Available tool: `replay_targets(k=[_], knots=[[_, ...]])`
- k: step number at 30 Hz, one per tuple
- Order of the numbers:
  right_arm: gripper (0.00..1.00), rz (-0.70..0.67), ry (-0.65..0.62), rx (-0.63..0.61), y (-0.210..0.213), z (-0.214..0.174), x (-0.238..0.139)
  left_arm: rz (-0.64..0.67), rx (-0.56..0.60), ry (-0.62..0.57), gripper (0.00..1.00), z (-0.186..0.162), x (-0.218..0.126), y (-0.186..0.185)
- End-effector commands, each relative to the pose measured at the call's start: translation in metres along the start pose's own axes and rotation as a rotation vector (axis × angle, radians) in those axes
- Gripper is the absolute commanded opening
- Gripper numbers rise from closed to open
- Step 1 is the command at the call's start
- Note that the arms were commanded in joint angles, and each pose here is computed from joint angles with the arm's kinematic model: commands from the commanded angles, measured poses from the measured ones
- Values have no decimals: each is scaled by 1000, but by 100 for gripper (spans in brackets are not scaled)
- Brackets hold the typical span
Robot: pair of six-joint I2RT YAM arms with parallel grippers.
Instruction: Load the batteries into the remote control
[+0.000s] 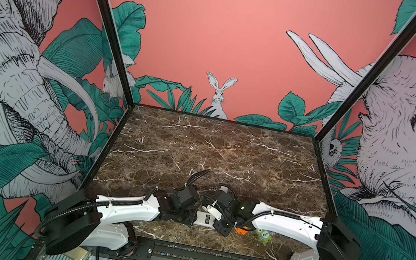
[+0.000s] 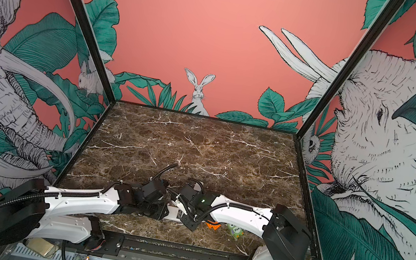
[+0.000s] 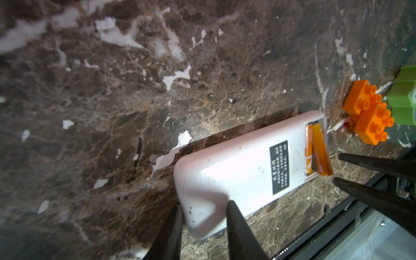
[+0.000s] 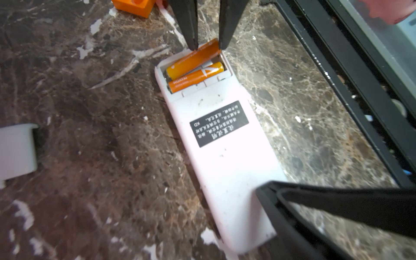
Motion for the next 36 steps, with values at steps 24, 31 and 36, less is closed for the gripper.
replay_targets(k=[24,31,36], knots=[[9,-46,118,35,-8,-15,19,67,-3,114,33,-33,15,21],[5,-51,135,54,-8,-20,19,68,-4,113,33,-33,16,22],[6,-43,119,60,-7,-18,18,69,-2,114,32,-34,16,23]])
Point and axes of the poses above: each gripper's point midway between its finger pads, its own x axis out along the fingers, its own y axis along the line the jaws close on, z = x × y, the point moved 4 cm from there along -x, back along the fingers, and after that the axes turned 10 degrees about x, right-handed, at the moved point
